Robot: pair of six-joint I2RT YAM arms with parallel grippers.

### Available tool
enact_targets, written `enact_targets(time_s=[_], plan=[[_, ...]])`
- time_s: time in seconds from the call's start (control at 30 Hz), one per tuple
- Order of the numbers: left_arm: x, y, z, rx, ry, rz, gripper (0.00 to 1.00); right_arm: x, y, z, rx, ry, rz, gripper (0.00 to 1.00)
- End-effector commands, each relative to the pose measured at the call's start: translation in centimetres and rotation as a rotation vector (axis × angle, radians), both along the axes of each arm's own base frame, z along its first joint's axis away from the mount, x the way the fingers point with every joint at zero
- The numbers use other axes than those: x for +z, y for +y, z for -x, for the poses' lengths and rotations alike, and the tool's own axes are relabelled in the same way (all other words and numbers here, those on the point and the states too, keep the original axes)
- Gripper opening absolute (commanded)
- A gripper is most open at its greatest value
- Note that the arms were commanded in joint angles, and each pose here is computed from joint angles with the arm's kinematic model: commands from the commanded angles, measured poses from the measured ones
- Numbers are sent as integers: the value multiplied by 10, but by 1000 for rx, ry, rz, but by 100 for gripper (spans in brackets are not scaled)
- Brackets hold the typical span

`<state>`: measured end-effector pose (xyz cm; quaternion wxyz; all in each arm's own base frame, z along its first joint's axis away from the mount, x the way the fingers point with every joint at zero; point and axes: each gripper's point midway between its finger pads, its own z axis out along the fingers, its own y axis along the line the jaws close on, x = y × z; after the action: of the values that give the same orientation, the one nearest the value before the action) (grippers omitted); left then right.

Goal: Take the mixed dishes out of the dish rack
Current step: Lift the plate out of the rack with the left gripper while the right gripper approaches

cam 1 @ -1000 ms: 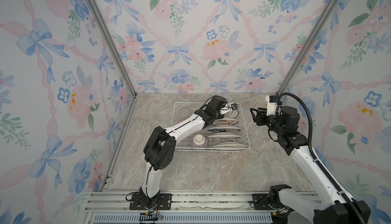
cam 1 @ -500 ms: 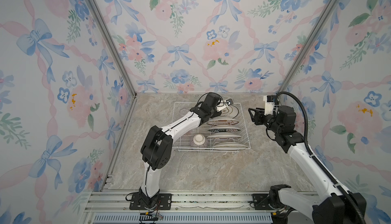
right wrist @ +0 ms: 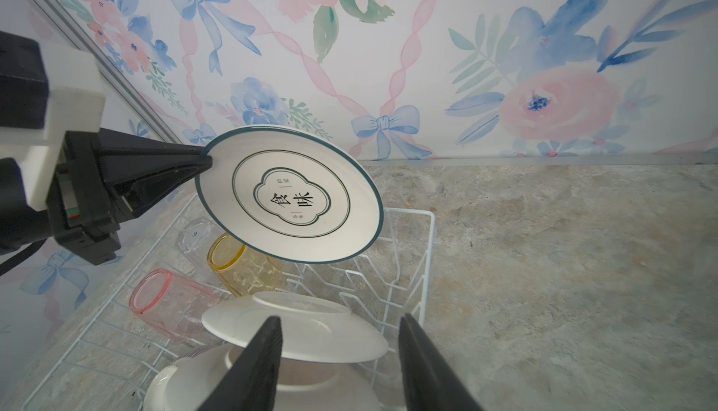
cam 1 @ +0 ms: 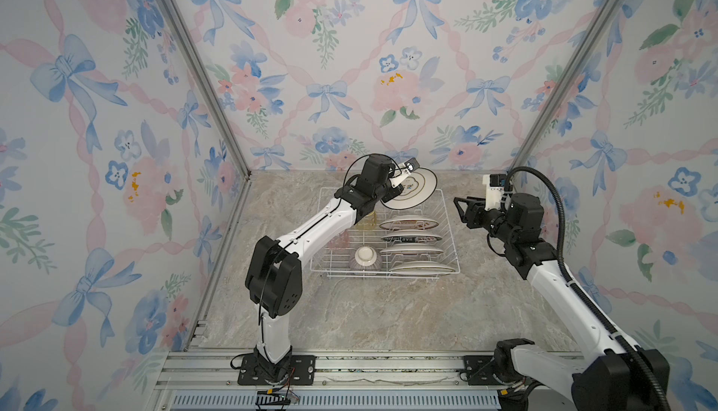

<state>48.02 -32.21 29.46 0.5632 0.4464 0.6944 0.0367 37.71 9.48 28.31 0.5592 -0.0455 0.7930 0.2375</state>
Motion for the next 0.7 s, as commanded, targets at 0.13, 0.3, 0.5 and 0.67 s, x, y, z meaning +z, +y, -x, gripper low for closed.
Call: enact_targets(time_s=[0.13,0.3,0.5,0.67], plan=[[91,13,11,-52,-59,259,0,8,-5,2,83,-52,-154,50],[98,17,13,-68,-52,293,0,10,3,0,151,-61,-216,49],[85,23,5,-23,-41,248,0,6,3,-6,148,-42,-242,49],[69,27,1,7,-31,206,0,1,9,-6,154,-18,-213,47]])
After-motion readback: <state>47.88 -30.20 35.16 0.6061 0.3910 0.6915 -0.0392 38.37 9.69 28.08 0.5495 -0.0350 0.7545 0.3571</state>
